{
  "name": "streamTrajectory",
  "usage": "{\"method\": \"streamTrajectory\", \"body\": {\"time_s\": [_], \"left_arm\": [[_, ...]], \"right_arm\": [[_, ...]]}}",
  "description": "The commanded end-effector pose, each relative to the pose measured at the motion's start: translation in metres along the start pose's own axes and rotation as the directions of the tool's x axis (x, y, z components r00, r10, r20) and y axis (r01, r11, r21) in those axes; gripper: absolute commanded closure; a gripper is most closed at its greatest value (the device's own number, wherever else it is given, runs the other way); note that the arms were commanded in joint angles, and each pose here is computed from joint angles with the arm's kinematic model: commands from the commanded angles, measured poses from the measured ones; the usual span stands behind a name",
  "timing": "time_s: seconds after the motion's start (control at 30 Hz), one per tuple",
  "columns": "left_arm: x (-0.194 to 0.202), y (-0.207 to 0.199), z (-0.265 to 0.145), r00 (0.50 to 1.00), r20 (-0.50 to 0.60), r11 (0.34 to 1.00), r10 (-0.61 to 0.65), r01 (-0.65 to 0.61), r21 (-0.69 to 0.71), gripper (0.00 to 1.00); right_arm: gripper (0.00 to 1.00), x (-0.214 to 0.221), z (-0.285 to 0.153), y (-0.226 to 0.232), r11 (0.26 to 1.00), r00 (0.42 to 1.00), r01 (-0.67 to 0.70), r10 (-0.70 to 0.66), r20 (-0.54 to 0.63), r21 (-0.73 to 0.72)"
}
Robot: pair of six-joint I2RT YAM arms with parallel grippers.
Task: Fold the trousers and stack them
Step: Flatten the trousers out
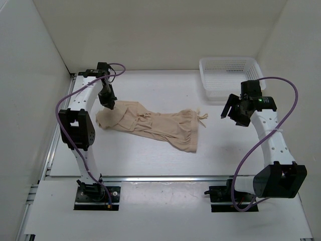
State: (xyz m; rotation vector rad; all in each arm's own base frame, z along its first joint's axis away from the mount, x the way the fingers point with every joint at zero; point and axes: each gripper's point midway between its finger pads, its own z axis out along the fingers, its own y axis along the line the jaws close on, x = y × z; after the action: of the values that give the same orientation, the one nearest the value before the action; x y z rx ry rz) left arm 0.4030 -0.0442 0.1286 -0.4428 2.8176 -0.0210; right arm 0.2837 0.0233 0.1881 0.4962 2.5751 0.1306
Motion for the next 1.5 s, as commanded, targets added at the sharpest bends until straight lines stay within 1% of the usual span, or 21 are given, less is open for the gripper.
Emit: {"method": "streamTrajectory", "body": {"time_s": [0.0, 0.07, 0.1, 0.2, 0.23, 0.27, 0.37, 0.43, 0.53, 0.6, 0.63, 0.67, 0.77, 0.87, 1.03, 1.07, 1.2, 1.33, 1.4, 1.43, 1.47], "left_arm": [[-0.013, 0.009, -0.027, 0.996, 0.090, 1.000, -0.010, 0.012, -0.025, 0.90], [-0.009, 0.010, -0.019, 0.998, 0.068, 0.999, -0.008, 0.010, -0.034, 0.88], [-0.006, 0.011, -0.017, 0.998, 0.059, 0.999, -0.007, 0.009, -0.038, 0.74], [-0.008, 0.010, -0.014, 0.998, 0.066, 0.999, -0.007, 0.010, -0.035, 0.38], [-0.004, 0.011, -0.012, 0.998, 0.055, 0.999, -0.006, 0.009, -0.040, 0.08], [-0.002, 0.012, -0.010, 0.999, 0.046, 0.999, -0.006, 0.008, -0.043, 0.00], [0.002, 0.014, -0.004, 1.000, 0.029, 0.999, 0.006, -0.005, -0.051, 0.00], [0.003, 0.019, -0.002, 1.000, 0.028, 0.997, 0.008, -0.005, -0.077, 0.00], [0.012, 0.025, 0.013, 1.000, -0.006, 0.994, 0.011, -0.012, -0.111, 0.00], [0.016, 0.026, 0.020, 1.000, -0.022, 0.993, 0.012, -0.014, -0.117, 0.00], [0.016, 0.026, 0.023, 1.000, -0.022, 0.993, 0.012, -0.014, -0.117, 0.00], [0.019, 0.024, 0.027, 0.999, -0.039, 0.994, 0.012, -0.016, -0.106, 0.00], [0.026, 0.015, 0.039, 0.998, -0.068, 0.997, 0.008, -0.013, -0.078, 0.00], [0.027, 0.010, 0.042, 0.997, -0.076, 0.998, -0.013, 0.008, -0.057, 0.00], [0.028, 0.006, 0.042, 0.997, -0.077, 0.999, -0.004, 0.000, -0.055, 0.00], [0.028, 0.008, 0.042, 0.997, -0.073, 0.998, -0.004, -0.001, -0.063, 0.00], [0.027, 0.015, 0.041, 0.998, -0.057, 0.995, -0.002, -0.003, -0.098, 0.00], [0.025, 0.020, 0.034, 0.999, -0.038, 0.993, -0.011, 0.006, -0.122, 0.08], [0.018, 0.024, 0.030, 1.000, -0.012, 0.988, -0.009, 0.007, -0.152, 0.04], [0.022, 0.027, 0.034, 1.000, -0.029, 0.983, 0.003, -0.008, -0.181, 0.00], [0.019, 0.029, 0.033, 1.000, -0.014, 0.976, 0.017, -0.020, -0.217, 0.00]], "right_arm": [[0.23, -0.007, -0.010, 0.007, 0.999, 0.999, 0.015, -0.014, 0.032, -0.039], [0.23, -0.007, -0.010, 0.007, 0.999, 0.999, 0.015, -0.014, 0.032, -0.039], [0.23, -0.004, -0.008, 0.005, 0.999, 1.000, 0.015, -0.014, 0.024, -0.035], [0.23, -0.004, -0.008, 0.005, 0.999, 1.000, 0.015, -0.014, 0.024, -0.035], [0.23, -0.004, -0.008, 0.005, 0.999, 1.000, 0.015, -0.014, 0.024, -0.035], [0.23, -0.003, -0.009, 0.007, 0.999, 1.000, 0.015, -0.014, 0.020, -0.045], [0.23, 0.000, -0.007, 0.008, 0.998, 1.000, 0.024, -0.024, 0.007, -0.053], [0.23, 0.008, -0.001, 0.014, 0.996, 1.000, 0.014, -0.016, -0.023, -0.092], [0.23, 0.033, 0.006, 0.038, 0.981, 0.994, 0.053, -0.070, -0.085, -0.188], [0.20, 0.061, 0.018, 0.060, 0.966, 0.976, 0.112, -0.151, -0.156, -0.234], [0.20, 0.069, 0.022, 0.068, 0.962, 0.971, 0.124, -0.169, -0.172, -0.244], [0.20, 0.089, 0.025, 0.081, 0.947, 0.953, 0.162, -0.223, -0.204, -0.278], [0.19, 0.121, 0.038, 0.095, 0.942, 0.929, 0.175, -0.254, -0.268, -0.286], [0.20, 0.138, 0.049, 0.098, 0.943, 0.919, 0.165, -0.254, -0.303, -0.288], [0.20, 0.146, 0.060, 0.096, 0.949, 0.911, 0.168, -0.252, -0.325, -0.266], [0.20, 0.145, 0.062, 0.097, 0.948, 0.914, 0.179, -0.259, -0.312, -0.264], [0.20, 0.151, 0.069, 0.095, 0.952, 0.903, 0.191, -0.266, -0.337, -0.241], [0.20, 0.145, 0.068, 0.096, 0.955, 0.914, 0.189, -0.256, -0.313, -0.230], [0.20, 0.146, 0.068, 0.093, 0.957, 0.913, 0.192, -0.255, -0.319, -0.216], [0.20, 0.146, 0.068, 0.093, 0.957, 0.913, 0.192, -0.255, -0.319, -0.216], [0.20, 0.145, 0.069, 0.091, 0.958, 0.915, 0.195, -0.255, -0.314, -0.208]]}}
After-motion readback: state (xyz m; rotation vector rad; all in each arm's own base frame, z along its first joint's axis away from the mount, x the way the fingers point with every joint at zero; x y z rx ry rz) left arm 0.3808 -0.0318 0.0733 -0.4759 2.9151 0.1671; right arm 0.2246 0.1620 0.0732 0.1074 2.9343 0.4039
